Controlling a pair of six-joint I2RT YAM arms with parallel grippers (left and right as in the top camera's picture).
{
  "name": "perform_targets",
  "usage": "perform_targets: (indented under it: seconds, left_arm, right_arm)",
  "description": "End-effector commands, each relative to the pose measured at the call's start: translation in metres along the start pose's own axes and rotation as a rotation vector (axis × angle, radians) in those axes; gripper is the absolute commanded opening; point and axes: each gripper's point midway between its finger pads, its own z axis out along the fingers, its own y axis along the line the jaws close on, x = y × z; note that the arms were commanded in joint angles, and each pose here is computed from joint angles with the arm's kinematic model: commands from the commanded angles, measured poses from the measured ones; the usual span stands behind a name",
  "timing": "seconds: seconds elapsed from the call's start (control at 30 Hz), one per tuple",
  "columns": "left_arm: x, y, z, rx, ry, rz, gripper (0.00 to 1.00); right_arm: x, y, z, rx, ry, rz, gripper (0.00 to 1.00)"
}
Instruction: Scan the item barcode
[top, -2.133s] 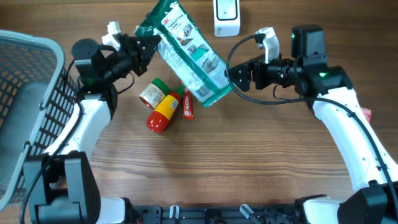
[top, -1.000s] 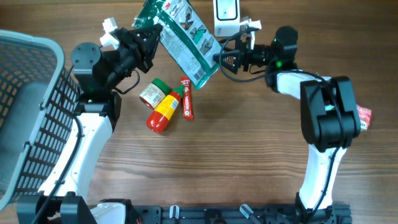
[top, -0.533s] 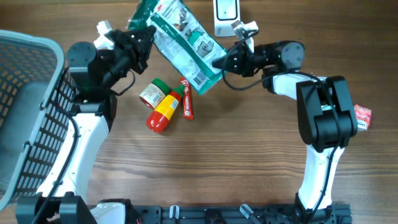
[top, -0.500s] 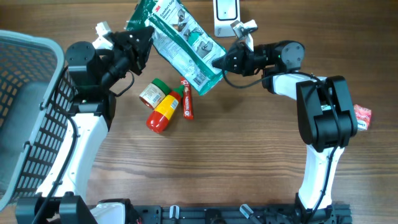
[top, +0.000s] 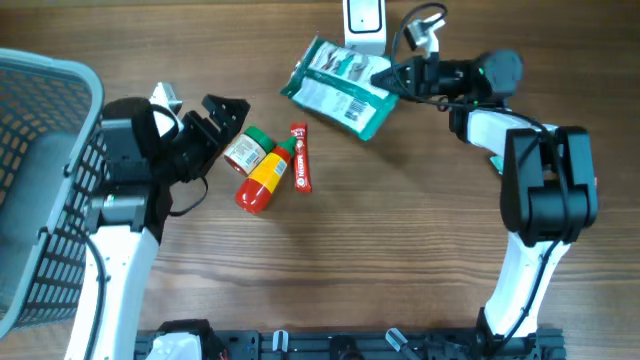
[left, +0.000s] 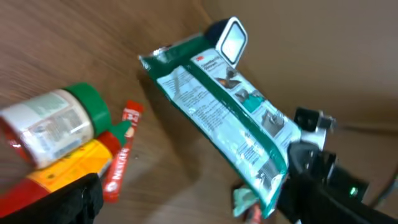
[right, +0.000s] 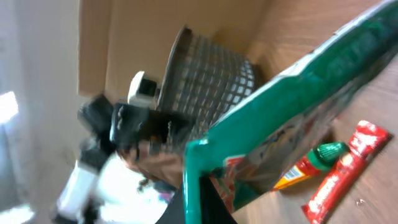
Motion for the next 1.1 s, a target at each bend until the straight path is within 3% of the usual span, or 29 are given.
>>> perform_targets:
  seconds: [0.0,0.07,0.47,0.57,0.67,0.8,1.0,1.07]
  left_arm:
    - [-0.003,0.013,-0.006,-0.078,-0.036,0.096,1.0]
    - [0.001,0.02,-0.006,-0.106,-0.02,0.11,1.0]
    - [0.009,0.028,-0.008,-0.141,0.015,0.211,1.0]
    - [0.032,0.04,-0.025,-0.189,0.099,0.388,0.99]
    - [0.039,0.063,-0.056,-0.342,0.089,0.517,0.99]
    - [0.037,0.052,-0.072,-0.322,0.025,0.543,1.0]
    - [0.038,0.058,-0.066,-0.336,0.051,0.53,1.0]
    - [0.038,0.06,-0.064,-0.341,0.061,0.526,1.0]
  right_arm:
    - [-0.001,0.021,0.029,-0.029,0.021,-0.097,0.04]
    - [0.012,0.043,0.03,-0.022,0.13,-0.15,0.04]
    - [0.034,0.177,0.019,-0.021,0.116,-0.448,0.04]
    - [0.028,0.169,0.001,0.005,0.072,-0.427,0.04]
    - [0.032,0.154,-0.003,0.01,0.063,-0.382,0.04]
    - [0.034,0.156,-0.002,0.009,0.063,-0.382,0.04]
    - [0.035,0.159,-0.002,0.008,0.062,-0.403,0.04]
    - [0.038,0.155,-0.001,0.01,0.091,-0.583,0.04]
